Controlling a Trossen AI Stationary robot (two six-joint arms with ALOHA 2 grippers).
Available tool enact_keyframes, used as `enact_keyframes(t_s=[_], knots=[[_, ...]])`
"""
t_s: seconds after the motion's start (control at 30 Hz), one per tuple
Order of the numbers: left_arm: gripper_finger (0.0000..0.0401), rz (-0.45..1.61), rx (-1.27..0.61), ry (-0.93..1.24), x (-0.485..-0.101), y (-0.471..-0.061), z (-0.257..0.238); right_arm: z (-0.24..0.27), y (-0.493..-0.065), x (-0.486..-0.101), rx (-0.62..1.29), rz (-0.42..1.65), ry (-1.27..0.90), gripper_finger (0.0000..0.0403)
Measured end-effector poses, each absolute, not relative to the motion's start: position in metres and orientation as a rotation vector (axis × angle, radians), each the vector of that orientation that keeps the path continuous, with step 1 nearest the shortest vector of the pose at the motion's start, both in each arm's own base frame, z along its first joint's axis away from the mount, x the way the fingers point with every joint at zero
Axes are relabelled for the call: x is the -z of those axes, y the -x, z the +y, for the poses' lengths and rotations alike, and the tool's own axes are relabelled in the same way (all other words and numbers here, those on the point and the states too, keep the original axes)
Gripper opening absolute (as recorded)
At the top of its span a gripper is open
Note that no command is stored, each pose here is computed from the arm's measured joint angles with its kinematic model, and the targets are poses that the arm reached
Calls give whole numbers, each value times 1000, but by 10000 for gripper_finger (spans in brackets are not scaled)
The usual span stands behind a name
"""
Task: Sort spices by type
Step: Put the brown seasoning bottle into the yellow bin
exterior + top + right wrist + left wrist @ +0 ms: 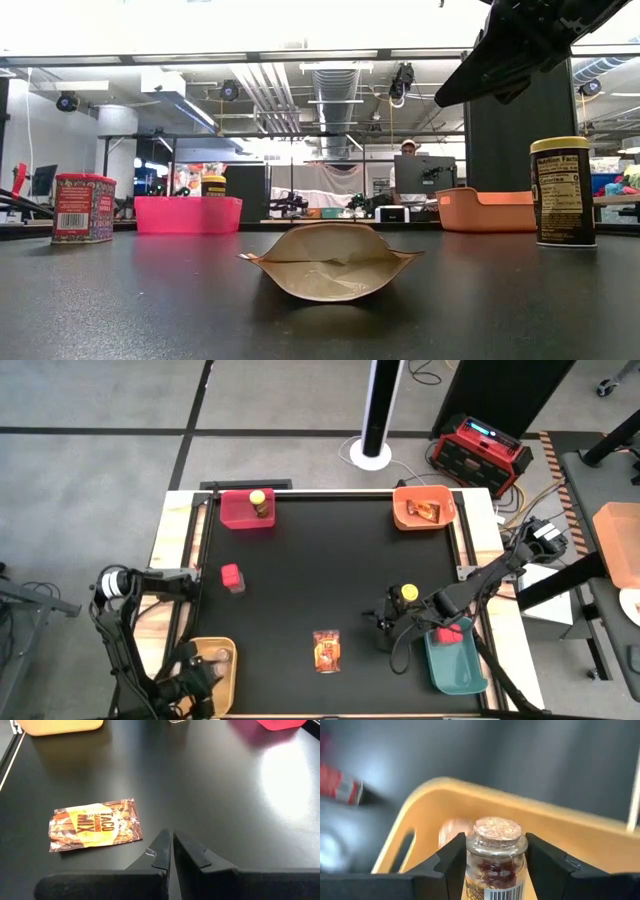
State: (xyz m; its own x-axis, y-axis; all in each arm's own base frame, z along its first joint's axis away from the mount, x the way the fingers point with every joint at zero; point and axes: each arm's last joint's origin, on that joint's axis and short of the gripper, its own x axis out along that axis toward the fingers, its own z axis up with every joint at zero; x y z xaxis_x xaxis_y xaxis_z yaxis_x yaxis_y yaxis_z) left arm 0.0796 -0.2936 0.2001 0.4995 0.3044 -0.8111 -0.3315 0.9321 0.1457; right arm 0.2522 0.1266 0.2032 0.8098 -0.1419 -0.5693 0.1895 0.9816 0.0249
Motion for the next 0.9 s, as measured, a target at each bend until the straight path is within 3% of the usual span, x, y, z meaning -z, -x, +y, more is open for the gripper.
enact_keyframes(t_s=[0.17, 0.37, 0.9], knots=[[158, 1141, -390, 26, -203, -88, -294, 127, -252, -203, 177, 599, -83, 13], [158, 1165, -383, -50, -211, -99, -290, 126, -253, -204, 197, 581, -77, 13], [158, 1002, -294, -169, -250, -116, -273, 126, -253, -205, 193, 578, -69, 13]])
